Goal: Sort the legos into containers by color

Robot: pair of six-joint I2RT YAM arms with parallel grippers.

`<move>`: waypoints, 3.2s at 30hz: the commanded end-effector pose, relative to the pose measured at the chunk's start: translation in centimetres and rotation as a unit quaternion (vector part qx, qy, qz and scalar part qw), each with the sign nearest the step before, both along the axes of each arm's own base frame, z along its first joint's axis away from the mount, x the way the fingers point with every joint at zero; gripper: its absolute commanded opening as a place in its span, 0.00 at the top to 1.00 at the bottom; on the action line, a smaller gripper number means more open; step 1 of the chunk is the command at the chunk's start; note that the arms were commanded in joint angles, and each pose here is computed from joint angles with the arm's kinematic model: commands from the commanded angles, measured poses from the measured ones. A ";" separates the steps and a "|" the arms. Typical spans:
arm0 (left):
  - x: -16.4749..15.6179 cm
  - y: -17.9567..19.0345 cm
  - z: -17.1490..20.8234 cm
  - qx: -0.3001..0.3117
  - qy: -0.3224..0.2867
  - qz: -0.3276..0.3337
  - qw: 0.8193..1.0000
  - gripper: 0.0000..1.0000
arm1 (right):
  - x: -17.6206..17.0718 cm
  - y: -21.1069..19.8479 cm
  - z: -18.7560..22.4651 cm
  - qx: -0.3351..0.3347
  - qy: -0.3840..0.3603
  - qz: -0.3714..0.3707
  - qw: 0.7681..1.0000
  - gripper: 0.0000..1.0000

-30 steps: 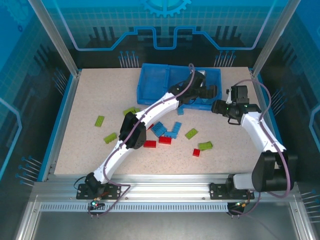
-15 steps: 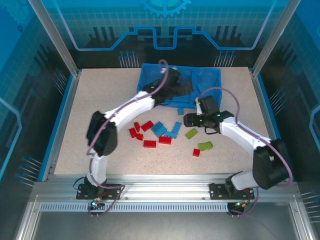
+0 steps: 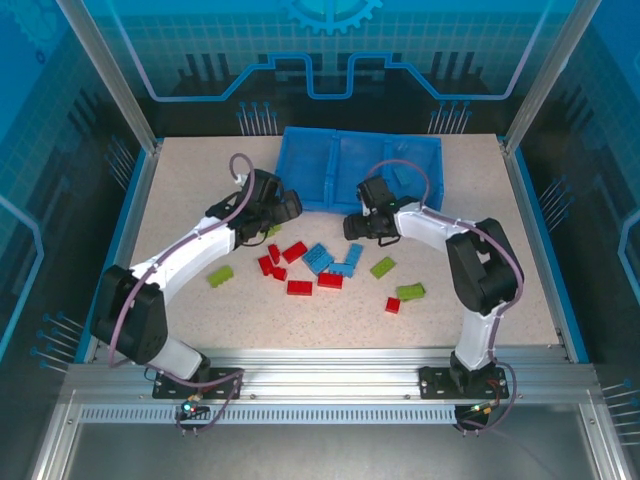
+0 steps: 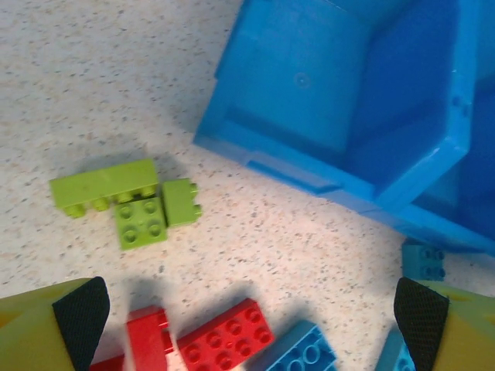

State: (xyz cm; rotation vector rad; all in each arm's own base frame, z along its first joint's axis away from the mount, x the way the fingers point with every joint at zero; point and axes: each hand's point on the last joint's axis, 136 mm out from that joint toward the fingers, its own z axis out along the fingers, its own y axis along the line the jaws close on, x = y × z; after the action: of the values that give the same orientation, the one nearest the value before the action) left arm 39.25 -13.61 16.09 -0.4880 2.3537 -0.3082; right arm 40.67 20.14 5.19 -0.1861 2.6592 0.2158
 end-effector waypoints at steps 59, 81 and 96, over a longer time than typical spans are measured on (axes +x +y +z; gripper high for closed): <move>-6.4 2.5 -6.3 0.025 0.093 0.024 0.995 0.01 | 5.6 -12.2 6.4 -0.001 0.022 -0.135 0.991 0.70; -6.4 3.0 -6.5 0.059 0.095 0.031 0.993 0.01 | -1.6 -10.3 6.7 -0.013 0.042 -0.131 0.990 0.20; -5.7 5.2 -5.3 0.058 0.092 0.050 0.993 0.01 | -8.0 -6.2 0.6 0.007 0.180 -0.171 0.969 0.22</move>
State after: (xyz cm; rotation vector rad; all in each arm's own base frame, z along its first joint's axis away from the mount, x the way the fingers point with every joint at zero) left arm 33.72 -9.01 9.76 -0.6069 2.5137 -0.1046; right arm 34.31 13.33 6.76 0.2574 2.9160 0.1715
